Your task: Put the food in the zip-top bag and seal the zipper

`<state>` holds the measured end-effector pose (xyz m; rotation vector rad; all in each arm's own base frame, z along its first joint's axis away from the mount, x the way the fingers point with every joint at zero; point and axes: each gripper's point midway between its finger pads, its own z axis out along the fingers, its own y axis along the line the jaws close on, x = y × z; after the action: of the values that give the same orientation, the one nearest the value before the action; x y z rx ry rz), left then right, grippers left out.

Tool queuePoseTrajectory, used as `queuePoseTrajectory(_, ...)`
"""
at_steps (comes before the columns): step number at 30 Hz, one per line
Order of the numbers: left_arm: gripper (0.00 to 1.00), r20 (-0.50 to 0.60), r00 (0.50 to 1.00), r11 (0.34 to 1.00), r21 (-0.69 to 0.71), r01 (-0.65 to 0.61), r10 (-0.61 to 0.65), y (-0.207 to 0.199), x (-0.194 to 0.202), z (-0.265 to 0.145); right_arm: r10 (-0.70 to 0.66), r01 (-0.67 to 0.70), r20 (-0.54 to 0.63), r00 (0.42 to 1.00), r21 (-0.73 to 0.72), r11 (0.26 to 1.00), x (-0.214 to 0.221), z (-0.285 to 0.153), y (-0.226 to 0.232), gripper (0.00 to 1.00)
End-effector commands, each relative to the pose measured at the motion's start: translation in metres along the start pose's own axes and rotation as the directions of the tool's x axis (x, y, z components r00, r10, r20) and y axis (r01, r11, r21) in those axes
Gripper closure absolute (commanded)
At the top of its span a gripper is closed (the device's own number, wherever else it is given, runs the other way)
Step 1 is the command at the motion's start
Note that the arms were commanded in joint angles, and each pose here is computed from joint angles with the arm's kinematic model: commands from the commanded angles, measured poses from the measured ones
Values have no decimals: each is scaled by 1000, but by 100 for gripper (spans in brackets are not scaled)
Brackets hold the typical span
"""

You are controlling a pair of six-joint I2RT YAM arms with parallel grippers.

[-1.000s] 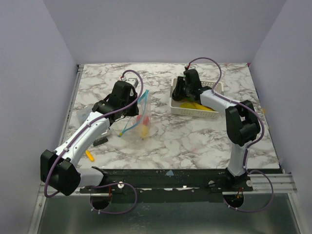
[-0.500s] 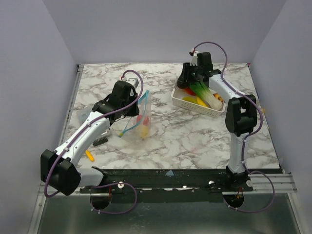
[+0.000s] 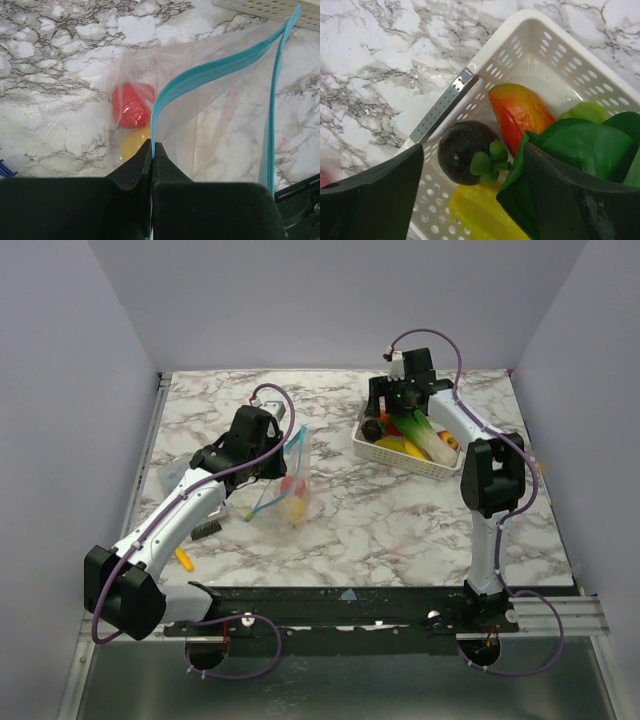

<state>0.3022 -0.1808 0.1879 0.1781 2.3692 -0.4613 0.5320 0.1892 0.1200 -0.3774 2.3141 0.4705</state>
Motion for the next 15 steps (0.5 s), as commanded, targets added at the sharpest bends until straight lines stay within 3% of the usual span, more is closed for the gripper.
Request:
queuePoseTrajectory(1, 100, -15, 1000, 999, 36, -6, 6, -6, 3, 2, 18, -17, -39, 999, 9, 1000, 8, -16, 3, 14)
queuePoseTrajectory(8, 100, -18, 1000, 999, 45, -4, 5, -8, 3, 2, 89, -88, -5, 996, 38, 995, -2, -46, 34, 11)
queuePoseTrajectory(15, 100, -16, 1000, 999, 41, -4, 5, -8, 2, 1, 80, -86, 38, 996, 185, 979, 2, -56, 48, 14)
